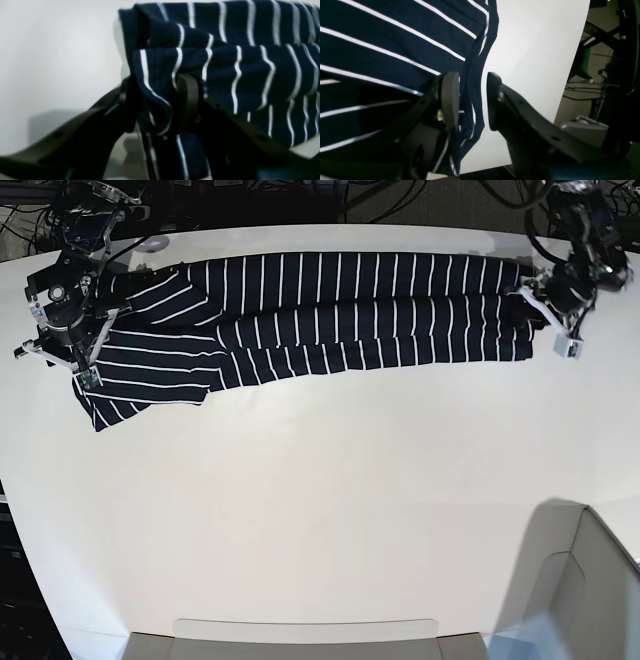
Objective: Fold the T-shirt properly
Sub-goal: 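Grip both ends of the long strip and stretch it flat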
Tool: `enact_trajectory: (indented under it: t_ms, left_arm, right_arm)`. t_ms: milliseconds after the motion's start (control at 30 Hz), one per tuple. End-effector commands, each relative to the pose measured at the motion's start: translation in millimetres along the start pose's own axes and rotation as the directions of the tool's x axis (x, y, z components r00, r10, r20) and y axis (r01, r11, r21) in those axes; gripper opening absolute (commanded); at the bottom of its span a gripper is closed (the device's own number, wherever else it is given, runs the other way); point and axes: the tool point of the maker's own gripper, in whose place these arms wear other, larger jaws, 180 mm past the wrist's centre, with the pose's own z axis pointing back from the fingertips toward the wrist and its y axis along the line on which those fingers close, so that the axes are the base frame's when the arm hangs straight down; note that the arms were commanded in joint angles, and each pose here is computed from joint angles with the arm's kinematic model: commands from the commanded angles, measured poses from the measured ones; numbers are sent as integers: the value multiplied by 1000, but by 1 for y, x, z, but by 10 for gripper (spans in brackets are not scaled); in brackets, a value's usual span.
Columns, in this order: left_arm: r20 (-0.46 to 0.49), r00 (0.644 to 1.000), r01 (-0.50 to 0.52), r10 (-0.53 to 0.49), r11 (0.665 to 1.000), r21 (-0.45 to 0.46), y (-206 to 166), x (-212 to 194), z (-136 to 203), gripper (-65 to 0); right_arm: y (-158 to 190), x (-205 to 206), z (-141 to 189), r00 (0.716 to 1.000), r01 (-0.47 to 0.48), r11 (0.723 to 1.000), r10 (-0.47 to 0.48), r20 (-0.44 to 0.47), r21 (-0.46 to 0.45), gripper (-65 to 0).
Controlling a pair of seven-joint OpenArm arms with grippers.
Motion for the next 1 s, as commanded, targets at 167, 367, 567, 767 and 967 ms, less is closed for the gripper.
enact_trajectory:
  t_ms: [167,367,567,767,967]
  left_arm:
    - [-368,930,-6,4,1000,-5,-13,-96,-26,-488]
    - [-377,926,5,-10,1000,-16,-17,-96,-28,-650]
    - [-335,939,-51,72,996,72,16,-84,-9,-650]
    - [-122,967,-193,224,955,224,80,-37,33,-650]
    - [-74,981,-150,178,947,283,104,7,61,-650]
  right_arm:
    - [-10,11,4,999,-11,1000,12,34,-25,-456]
    - [-11,12,4,999,-10,1000,11,37,-27,-456]
    - [-9,21,5,998,10,1000,-9,62,-23,-455]
    - [-5,31,9,995,43,999,-41,91,-20,-453]
    - [-2,39,15,991,60,998,-56,119,-23,-453]
